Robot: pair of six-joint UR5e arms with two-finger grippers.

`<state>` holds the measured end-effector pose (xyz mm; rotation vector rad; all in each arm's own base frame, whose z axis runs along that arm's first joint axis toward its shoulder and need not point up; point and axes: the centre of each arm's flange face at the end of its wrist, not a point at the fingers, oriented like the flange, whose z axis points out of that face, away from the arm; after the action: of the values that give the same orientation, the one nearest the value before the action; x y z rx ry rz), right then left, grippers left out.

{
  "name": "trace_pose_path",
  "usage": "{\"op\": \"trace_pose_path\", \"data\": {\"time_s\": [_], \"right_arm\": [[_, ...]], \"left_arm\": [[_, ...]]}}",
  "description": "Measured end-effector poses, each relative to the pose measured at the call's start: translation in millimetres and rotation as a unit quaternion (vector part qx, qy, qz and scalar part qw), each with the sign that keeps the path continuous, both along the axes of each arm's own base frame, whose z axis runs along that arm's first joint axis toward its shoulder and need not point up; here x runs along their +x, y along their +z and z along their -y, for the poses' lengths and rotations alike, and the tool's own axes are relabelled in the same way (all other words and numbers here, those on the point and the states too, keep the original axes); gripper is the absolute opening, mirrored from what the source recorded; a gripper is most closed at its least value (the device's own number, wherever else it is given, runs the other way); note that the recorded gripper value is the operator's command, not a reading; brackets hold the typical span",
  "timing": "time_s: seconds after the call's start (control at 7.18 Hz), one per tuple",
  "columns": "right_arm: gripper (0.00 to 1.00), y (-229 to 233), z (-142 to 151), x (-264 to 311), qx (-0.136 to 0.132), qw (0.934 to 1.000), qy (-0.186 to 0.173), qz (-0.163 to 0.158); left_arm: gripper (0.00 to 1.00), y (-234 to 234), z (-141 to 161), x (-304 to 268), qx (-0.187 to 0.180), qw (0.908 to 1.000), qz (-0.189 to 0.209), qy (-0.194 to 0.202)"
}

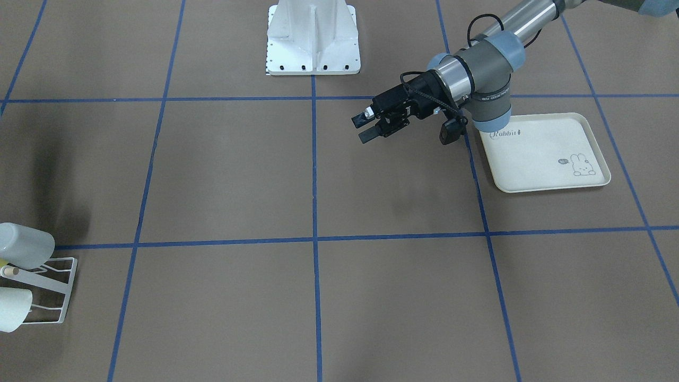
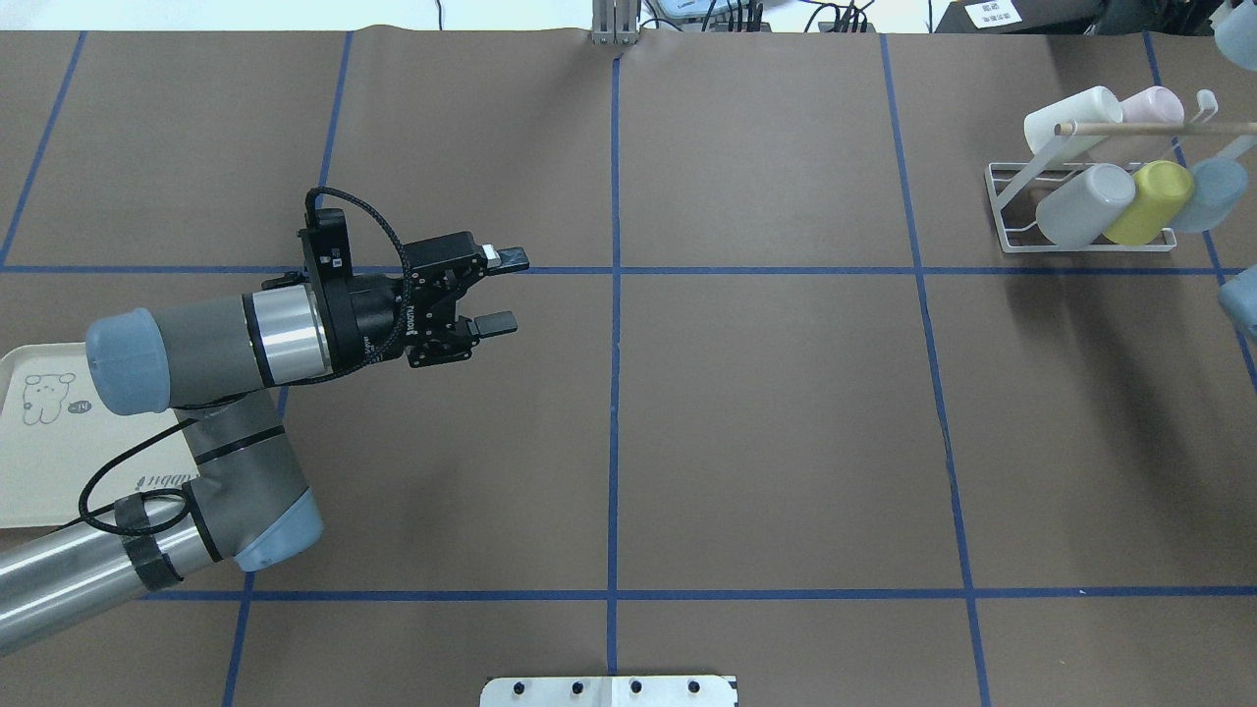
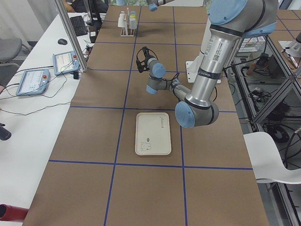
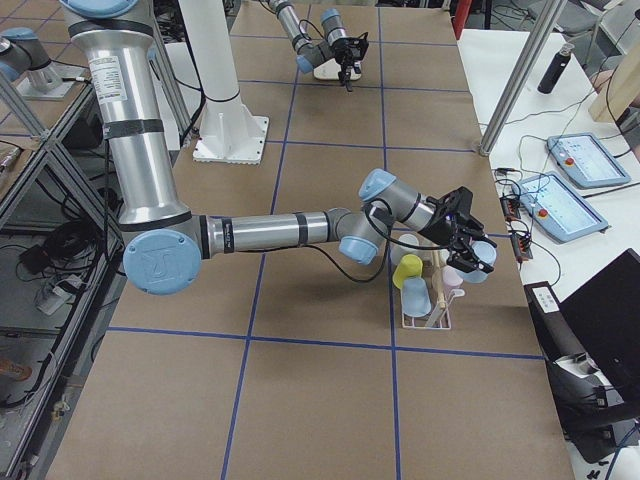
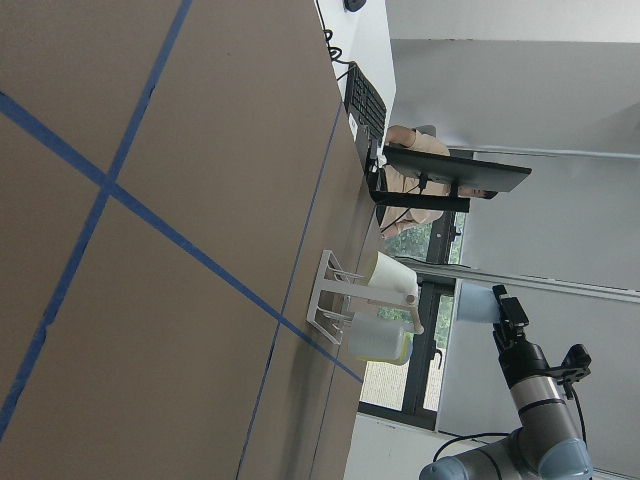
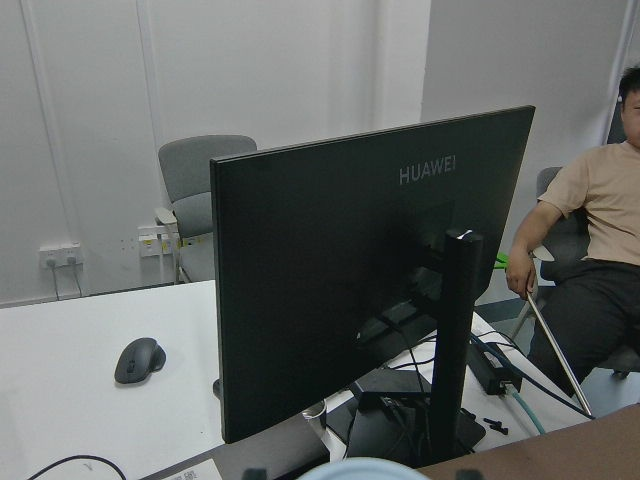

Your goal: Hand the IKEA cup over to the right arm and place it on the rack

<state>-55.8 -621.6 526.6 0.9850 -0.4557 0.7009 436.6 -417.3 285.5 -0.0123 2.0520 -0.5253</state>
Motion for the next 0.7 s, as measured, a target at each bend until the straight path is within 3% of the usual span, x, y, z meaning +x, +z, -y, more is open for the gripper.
{"op": "trace_pose_path", "data": {"time_s": [0.7], "right_arm": [[0.13, 27, 13, -17, -0.023, 0.9997, -0.004, -0.005]], "left_arm": [[0.99, 4, 0, 5, -0.004, 1.0000, 0.004, 0.001]]}}
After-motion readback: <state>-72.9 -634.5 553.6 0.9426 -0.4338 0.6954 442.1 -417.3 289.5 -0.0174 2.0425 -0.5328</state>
